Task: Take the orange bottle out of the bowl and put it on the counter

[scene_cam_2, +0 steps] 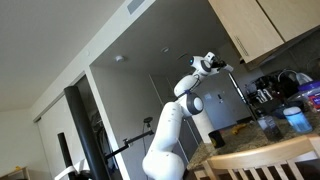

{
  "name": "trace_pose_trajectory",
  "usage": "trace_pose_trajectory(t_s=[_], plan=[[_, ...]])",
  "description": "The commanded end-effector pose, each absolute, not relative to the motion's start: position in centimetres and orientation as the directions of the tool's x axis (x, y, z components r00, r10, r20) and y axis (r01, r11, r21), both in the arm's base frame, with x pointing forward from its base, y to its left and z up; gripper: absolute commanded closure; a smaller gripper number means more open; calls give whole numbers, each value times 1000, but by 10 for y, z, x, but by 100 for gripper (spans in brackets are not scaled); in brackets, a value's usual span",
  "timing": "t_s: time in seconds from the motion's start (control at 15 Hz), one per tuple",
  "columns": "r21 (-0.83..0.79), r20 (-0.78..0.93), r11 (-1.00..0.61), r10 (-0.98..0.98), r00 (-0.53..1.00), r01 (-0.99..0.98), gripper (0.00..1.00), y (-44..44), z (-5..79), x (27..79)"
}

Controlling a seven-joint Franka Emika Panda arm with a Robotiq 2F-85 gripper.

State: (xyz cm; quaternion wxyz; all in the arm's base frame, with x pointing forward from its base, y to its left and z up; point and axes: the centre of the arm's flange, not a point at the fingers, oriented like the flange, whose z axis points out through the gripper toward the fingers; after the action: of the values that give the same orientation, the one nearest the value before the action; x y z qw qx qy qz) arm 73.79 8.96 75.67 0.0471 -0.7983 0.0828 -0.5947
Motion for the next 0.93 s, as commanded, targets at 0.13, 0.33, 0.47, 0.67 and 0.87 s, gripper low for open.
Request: trace_pose_trajectory(t_s=[0.13,0.33,0.47,0.67,0.87], plan=[[113,950,-993,99,298,-32,81,75,796,745],[69,934,-995,89,345,71,81,70,770,727],[15,880,-998,45,474,68,81,73,709,725],[26,774,-999,50,631,47,81,79,638,737],[52,649,-998,50,759,21,81,78,568,748]])
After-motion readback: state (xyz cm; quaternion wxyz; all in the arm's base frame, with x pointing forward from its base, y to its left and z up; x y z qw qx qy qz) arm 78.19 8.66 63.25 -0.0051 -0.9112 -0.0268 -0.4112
